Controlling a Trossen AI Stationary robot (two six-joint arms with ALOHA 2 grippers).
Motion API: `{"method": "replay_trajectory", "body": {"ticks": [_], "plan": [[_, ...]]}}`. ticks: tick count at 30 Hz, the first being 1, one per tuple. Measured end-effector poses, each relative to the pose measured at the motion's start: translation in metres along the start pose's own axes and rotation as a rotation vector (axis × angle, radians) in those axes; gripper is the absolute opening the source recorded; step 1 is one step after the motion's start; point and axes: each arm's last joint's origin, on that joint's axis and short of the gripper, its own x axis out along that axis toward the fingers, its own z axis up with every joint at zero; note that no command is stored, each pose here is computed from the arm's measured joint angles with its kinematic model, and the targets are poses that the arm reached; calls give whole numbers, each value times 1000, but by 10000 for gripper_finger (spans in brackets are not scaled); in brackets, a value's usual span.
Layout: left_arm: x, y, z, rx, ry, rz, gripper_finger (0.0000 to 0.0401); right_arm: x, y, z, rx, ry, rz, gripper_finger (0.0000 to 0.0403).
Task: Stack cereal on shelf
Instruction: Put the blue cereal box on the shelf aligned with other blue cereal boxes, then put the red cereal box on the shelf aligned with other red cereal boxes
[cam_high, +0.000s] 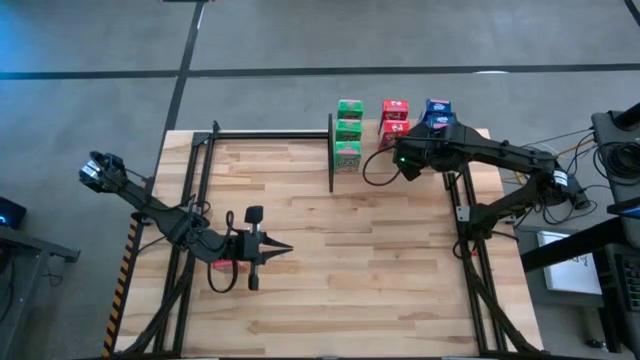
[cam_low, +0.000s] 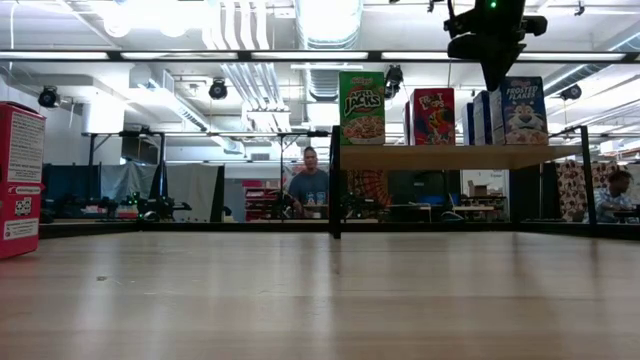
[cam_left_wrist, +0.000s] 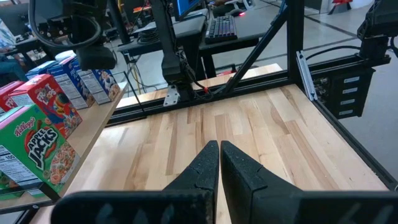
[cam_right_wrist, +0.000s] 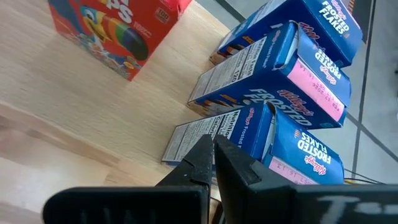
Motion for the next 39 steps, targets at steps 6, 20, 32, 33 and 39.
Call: {"method": "replay_trajectory", "body": {"ticks": [6, 20, 32, 33, 39], "plan": [[0, 0, 0, 0, 0, 0, 0, -3, 0, 1, -28, -12, 13, 9], [0, 0, 0, -34, -1, 0, 0, -66, 4, -25, -178, -387, 343, 9], [0, 0, 2, -174, -14, 0, 0, -53, 27, -94, -358, -835, 681, 9], [0, 0, 2, -203, -14, 1, 0, -50, 29, -99, -367, -861, 695, 9], [5, -2, -3, -386, 1, 48, 0, -31, 36, -122, -400, -972, 761, 9]]}}
